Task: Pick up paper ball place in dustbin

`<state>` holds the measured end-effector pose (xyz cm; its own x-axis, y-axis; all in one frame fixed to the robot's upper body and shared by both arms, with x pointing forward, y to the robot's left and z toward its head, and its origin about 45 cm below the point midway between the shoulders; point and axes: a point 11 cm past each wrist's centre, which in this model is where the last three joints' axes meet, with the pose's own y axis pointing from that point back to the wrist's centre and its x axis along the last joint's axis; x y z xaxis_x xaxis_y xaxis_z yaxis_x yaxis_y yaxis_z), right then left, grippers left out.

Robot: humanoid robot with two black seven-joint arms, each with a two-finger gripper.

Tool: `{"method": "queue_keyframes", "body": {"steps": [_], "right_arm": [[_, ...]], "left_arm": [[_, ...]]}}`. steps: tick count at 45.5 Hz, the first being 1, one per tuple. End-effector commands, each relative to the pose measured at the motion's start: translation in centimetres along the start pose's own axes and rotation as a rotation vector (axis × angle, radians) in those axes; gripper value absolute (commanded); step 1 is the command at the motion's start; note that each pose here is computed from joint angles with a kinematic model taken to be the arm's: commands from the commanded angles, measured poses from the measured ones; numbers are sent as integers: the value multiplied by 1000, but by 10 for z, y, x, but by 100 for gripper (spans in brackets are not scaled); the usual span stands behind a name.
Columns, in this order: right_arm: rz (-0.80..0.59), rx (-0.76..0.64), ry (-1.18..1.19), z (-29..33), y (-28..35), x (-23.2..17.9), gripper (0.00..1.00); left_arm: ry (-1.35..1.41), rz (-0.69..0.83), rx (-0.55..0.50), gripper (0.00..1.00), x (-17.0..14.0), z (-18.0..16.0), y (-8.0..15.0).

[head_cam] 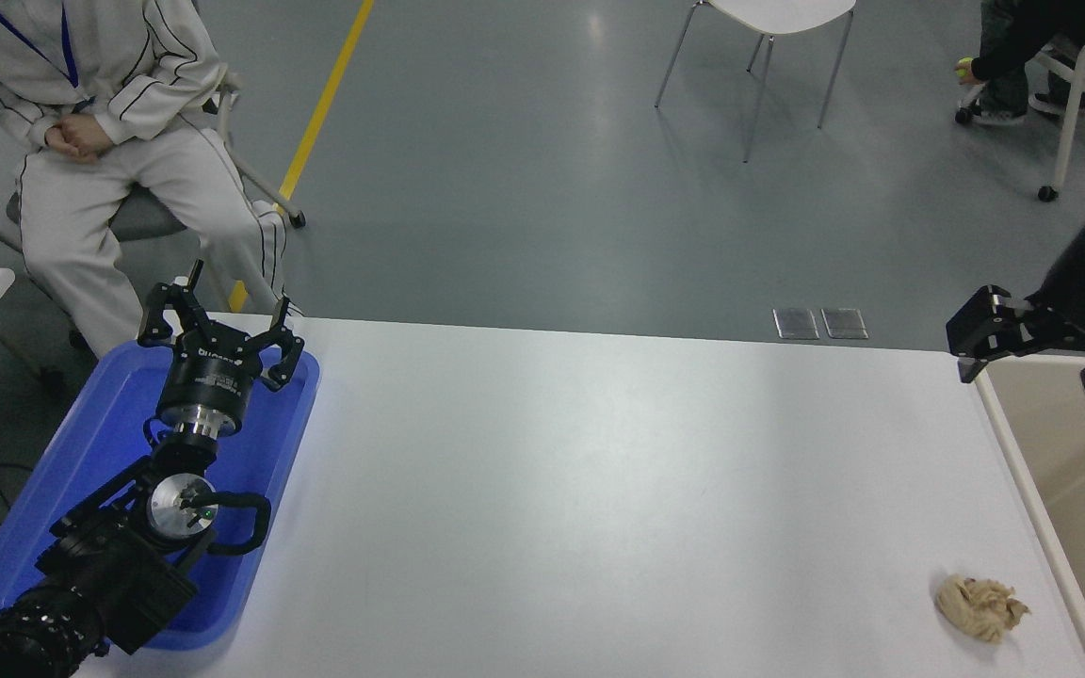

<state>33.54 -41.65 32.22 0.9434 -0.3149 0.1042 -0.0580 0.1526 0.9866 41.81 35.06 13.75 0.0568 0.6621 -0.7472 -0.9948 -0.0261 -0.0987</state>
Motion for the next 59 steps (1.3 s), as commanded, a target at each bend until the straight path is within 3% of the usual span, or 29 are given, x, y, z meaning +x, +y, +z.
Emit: {"method": "queue_keyframes", "body": {"steps": [1,13,33,59], "right_arm": [[5,-24,-154,49,-59,-22,100],[139,-80,-216,66,-112,-26,98],[11,-87,-212,73,-219,-84,98],[26,-9,-259,46,-232,-83,98]], "left_arm": [[0,0,0,100,0,0,0],[0,2,1,100,1,0,1],[0,0,0,100,0,0,0],[1,2,-1,100,1,0,1]]}}
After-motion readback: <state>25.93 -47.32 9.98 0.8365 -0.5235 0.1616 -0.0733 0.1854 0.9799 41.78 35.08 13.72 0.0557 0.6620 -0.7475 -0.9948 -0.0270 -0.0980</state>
